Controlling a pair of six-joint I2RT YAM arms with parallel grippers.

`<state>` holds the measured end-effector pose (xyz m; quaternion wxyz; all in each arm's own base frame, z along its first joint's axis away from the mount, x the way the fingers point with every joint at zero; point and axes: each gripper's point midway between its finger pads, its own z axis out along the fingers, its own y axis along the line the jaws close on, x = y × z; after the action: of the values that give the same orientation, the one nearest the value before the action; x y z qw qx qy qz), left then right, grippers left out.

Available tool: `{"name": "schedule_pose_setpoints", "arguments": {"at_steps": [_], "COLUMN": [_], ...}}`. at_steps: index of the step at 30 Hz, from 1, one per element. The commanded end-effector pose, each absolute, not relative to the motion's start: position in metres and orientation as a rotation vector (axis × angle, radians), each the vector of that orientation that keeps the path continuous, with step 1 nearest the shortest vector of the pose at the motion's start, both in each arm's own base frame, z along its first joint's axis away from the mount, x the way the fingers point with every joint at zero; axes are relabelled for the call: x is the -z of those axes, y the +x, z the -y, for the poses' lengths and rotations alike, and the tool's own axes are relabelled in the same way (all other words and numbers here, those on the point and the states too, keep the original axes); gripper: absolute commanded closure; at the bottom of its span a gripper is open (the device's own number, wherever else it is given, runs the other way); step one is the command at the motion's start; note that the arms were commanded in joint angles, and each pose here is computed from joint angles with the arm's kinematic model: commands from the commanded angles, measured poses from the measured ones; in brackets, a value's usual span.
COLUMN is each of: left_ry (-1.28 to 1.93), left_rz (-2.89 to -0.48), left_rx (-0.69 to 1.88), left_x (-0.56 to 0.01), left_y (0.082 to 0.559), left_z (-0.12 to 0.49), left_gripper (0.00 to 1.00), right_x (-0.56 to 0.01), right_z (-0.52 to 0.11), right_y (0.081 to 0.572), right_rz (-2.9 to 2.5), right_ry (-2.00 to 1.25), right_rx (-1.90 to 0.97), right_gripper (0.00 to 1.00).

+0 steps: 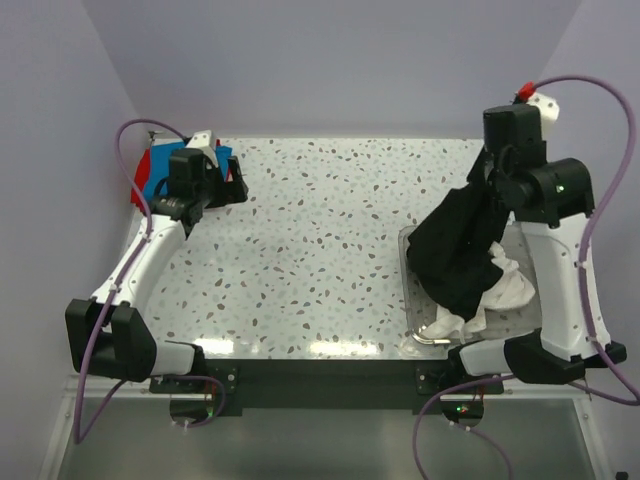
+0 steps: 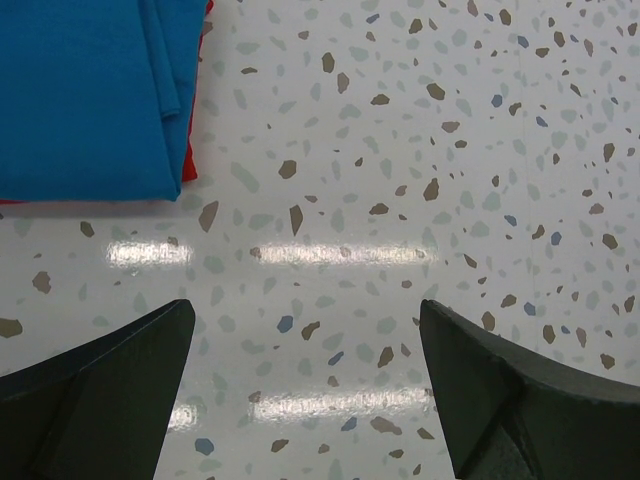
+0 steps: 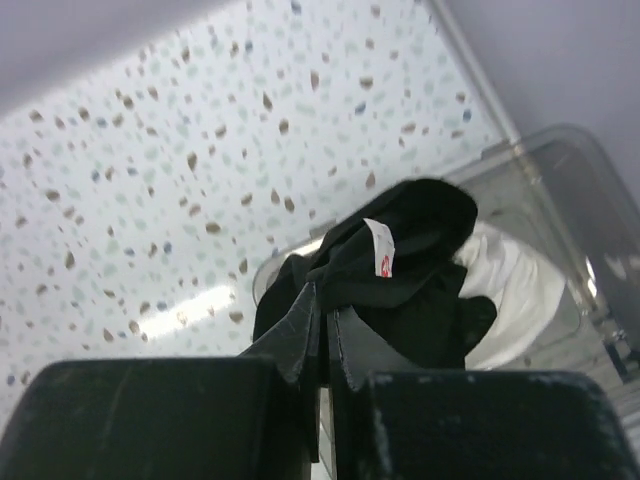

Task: Fold and stack the t-shirts
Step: Grab the tshirt from the pile, then move the tshirt to the center of the board

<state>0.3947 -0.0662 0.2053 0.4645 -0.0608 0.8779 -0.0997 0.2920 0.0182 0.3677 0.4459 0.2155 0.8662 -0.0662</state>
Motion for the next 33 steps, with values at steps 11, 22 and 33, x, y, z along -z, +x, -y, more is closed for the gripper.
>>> {"name": "schedule_pose_setpoints", "arguments": {"at_steps": [11, 22, 33], "left_ry": [-0.1, -0.072, -0.069], "left_rz": [-2.064, -2.046, -2.065], "left_rx": [0.291, 0.312, 0.338], "left_x": [-0.232, -0.238, -0.23], "left_y": [0.412, 0.416, 0.419], "left_z": [0.075, 0.08, 0.084], "left_gripper": [0.0, 0.0, 0.0], "right_x": [-0.542, -0.641, -0.727], "right_z": [-0.012, -0.119, -0.201], "right_y": [0.307, 0.382, 0.385], "right_rz": [-1.613, -1.274, -0.853], "right_ry": [0.289, 0.066, 0.059], "right_rx": [0.067, -0.459, -1.042], "right_gripper": [1.0, 1.0, 1.0]}}
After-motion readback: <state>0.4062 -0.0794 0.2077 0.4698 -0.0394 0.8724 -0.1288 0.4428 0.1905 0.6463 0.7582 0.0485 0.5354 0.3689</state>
